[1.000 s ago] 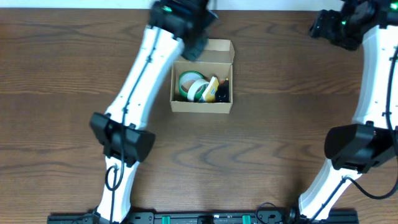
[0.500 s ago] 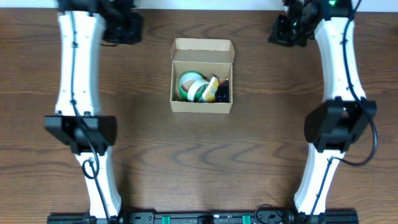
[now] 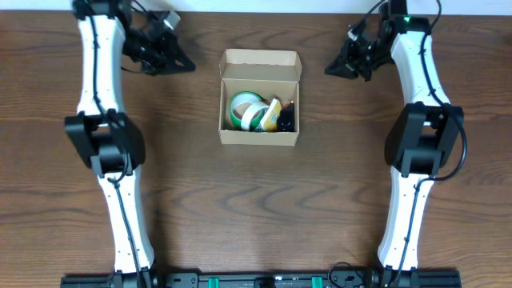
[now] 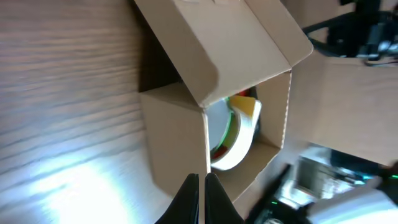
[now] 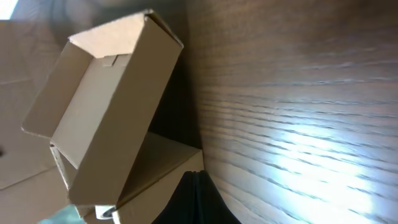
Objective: Pack container
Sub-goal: 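Bring both grippers to the box lid flaps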
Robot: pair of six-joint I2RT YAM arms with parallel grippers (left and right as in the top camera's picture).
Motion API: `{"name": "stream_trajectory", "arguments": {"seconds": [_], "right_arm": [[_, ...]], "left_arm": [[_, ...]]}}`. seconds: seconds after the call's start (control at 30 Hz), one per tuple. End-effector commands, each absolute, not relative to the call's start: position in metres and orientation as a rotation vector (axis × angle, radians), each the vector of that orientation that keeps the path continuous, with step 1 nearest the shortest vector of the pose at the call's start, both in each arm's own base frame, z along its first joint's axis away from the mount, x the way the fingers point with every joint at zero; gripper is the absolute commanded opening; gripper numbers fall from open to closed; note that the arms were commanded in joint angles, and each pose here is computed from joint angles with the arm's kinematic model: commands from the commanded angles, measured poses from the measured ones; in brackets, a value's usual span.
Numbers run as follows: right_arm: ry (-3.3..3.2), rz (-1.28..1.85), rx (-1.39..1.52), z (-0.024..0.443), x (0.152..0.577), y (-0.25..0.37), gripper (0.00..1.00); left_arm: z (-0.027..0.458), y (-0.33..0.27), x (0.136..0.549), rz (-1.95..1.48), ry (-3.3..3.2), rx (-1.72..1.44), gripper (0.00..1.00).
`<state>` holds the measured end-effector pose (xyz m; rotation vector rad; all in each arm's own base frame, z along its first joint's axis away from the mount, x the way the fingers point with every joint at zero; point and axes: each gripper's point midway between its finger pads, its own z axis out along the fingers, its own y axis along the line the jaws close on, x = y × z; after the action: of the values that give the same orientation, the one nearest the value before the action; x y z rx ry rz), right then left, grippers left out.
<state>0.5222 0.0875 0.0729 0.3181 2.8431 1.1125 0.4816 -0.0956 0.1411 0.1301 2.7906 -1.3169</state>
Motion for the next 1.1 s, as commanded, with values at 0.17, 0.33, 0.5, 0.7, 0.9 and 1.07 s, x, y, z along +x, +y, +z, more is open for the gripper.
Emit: {"name": "stream_trajectory", "arguments": {"seconds": [0.17, 0.33, 0.5, 0.7, 0.9, 1.07], "right_arm": [[2.881, 1.266, 0.340, 0.047, 0.514, 0.113, 0.01], [2.891, 1.309, 0.312, 0.040, 0.511, 0.125, 0.01], [2.888, 1.308, 0.277, 0.040, 0.511, 0.132, 0.01], [2.886, 1.307, 0.270, 0.040, 0.511, 0.133, 0.01], [2.878, 1.304, 0.263, 0.041, 0.513, 0.133, 0.01], [2.863, 1.300, 0.245, 0.041, 0.517, 0.134, 0.01]], "left_arm": [[0.116, -0.099, 0.487, -1.542, 2.725, 0.061, 0.06], [0.096, -0.102, 0.487, -1.608, 2.737, 0.011, 0.06], [0.079, -0.110, 0.493, -1.783, 2.657, -0.068, 0.06], [0.061, -0.112, 0.498, -1.836, 2.630, -0.109, 0.06], [0.055, -0.114, 0.512, -1.848, 2.601, -0.176, 0.08], [0.053, -0.121, 0.524, -1.846, 2.595, -0.226, 0.10]]}}
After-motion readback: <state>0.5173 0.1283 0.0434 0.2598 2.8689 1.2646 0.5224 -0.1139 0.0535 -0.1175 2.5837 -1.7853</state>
